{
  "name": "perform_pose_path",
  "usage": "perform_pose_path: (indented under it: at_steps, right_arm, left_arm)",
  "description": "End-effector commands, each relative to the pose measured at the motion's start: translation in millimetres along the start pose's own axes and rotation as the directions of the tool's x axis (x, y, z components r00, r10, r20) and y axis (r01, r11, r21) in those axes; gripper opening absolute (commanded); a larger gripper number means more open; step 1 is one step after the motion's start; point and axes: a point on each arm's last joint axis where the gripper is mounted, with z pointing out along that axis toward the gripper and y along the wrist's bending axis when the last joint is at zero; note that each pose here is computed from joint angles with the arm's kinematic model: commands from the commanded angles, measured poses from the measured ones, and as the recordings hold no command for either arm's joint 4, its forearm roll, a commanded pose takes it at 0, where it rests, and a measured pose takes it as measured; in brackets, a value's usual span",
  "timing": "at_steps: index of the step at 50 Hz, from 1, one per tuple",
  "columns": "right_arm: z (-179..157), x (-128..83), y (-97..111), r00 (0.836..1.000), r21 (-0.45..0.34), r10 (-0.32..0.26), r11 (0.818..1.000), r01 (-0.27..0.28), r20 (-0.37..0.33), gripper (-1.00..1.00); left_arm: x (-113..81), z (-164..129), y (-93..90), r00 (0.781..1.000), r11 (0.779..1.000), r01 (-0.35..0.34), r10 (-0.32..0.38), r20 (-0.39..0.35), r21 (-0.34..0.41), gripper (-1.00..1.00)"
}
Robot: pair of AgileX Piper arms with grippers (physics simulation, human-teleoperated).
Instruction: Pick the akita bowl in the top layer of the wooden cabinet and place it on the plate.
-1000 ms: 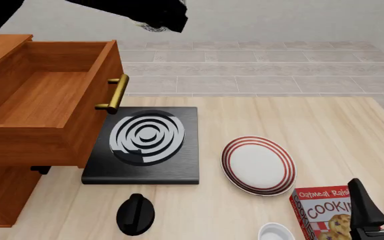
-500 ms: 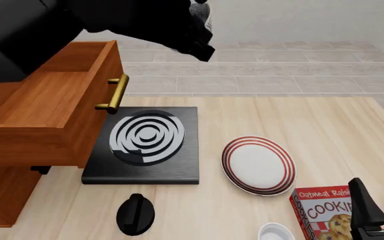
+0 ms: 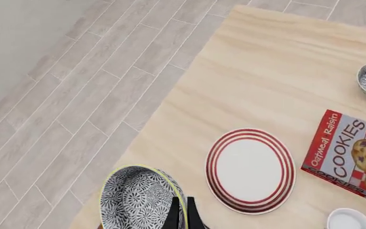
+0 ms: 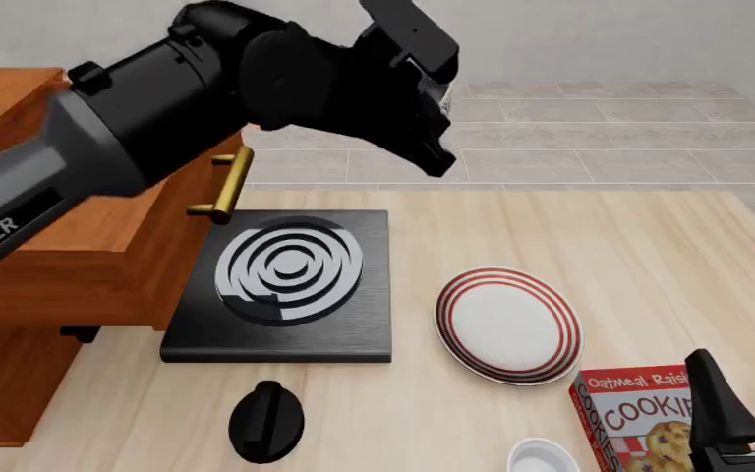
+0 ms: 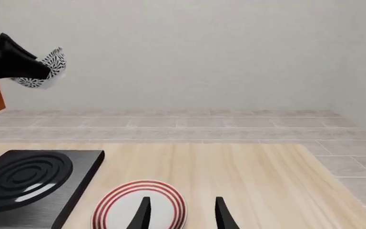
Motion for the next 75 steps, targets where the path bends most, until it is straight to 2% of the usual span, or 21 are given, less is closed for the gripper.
perform_pose_path:
  at_steps: [1, 20, 35, 51, 75]
  right_arm:
    - [0, 0, 0, 1.0, 0.0, 0.004, 1.0, -0.004, 0.003, 1.0]
    - [0, -3, -1, 1.0, 0.011, 0.013, 1.0, -0.013, 0.015, 1.0]
    - [0, -4, -1, 1.0, 0.013, 0.019, 1.0, -0.019, 0.018, 1.0]
    - [0, -4, 0, 1.0, 0.005, 0.019, 1.0, -0.019, 0.019, 1.0]
    - [0, -5, 0, 0.999, 0.004, 0.027, 1.0, -0.027, 0.021, 1.0]
  left_arm:
    - [4.4, 20, -12.0, 1.0, 1.0, -0.023, 0.023, 0.003, 0.019, -1.0]
    - [14.9, 46, -38.3, 0.999, 0.998, -0.037, 0.037, 0.012, 0.06, -1.0]
    - [26.9, 73, -45.5, 0.999, 0.997, -0.05, 0.05, 0.006, 0.065, -1.0]
    - [35.1, 86, -61.3, 0.998, 0.995, -0.055, 0.054, 0.009, 0.087, -1.0]
    - [61.1, 120, -86.6, 0.998, 0.99, -0.058, 0.062, -0.023, 0.125, -1.0]
